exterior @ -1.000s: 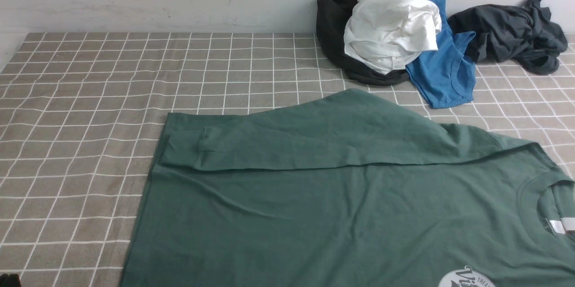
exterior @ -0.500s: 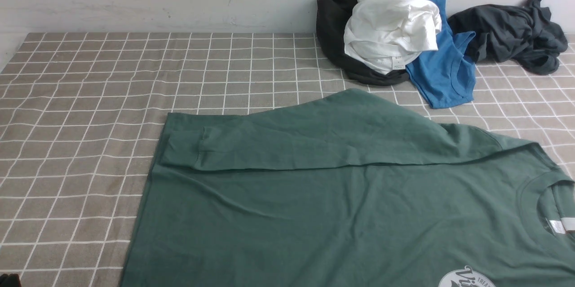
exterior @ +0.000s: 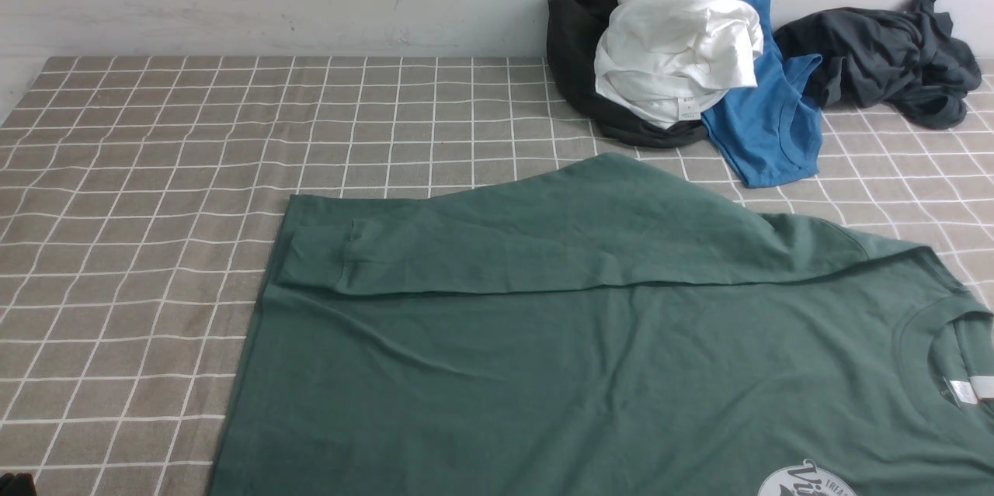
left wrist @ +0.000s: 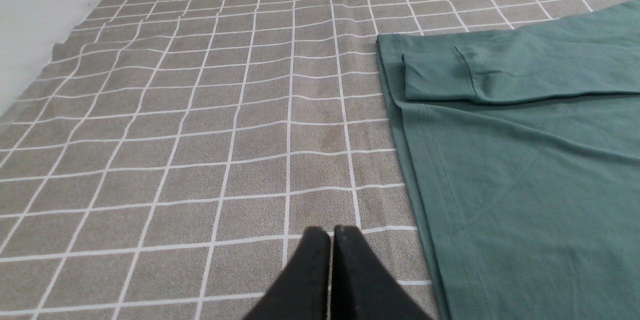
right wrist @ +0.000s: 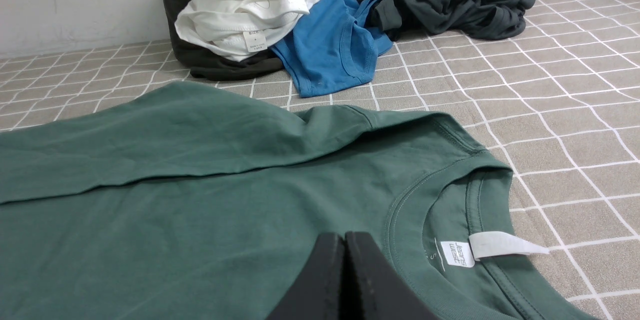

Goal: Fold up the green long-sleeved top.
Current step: Use the left arm to clamp the cuff closest to it

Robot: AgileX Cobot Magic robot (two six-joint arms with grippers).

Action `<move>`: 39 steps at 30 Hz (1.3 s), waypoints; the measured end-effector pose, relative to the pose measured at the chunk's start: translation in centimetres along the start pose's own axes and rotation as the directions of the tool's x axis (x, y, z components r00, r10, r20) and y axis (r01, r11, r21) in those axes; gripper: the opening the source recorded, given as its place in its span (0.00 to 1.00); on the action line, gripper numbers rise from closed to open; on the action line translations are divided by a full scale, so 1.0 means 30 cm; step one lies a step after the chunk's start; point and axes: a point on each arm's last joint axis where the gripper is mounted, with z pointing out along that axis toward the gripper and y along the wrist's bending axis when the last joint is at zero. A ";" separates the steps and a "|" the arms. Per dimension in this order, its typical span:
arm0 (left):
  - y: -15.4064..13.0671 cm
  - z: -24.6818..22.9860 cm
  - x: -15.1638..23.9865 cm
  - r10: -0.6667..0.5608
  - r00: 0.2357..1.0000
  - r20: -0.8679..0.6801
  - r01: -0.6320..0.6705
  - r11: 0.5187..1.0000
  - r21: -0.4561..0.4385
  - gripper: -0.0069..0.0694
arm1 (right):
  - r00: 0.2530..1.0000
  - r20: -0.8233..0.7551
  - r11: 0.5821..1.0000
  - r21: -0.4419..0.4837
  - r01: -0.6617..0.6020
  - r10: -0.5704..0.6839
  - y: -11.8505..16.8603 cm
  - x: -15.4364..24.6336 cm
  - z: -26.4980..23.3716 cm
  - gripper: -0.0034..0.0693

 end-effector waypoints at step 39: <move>-0.064 -0.008 -0.031 -0.849 0.513 -0.127 0.852 0.485 0.198 0.08 | 0.881 -0.048 0.877 -0.082 -0.473 0.471 0.029 0.001 -0.001 0.03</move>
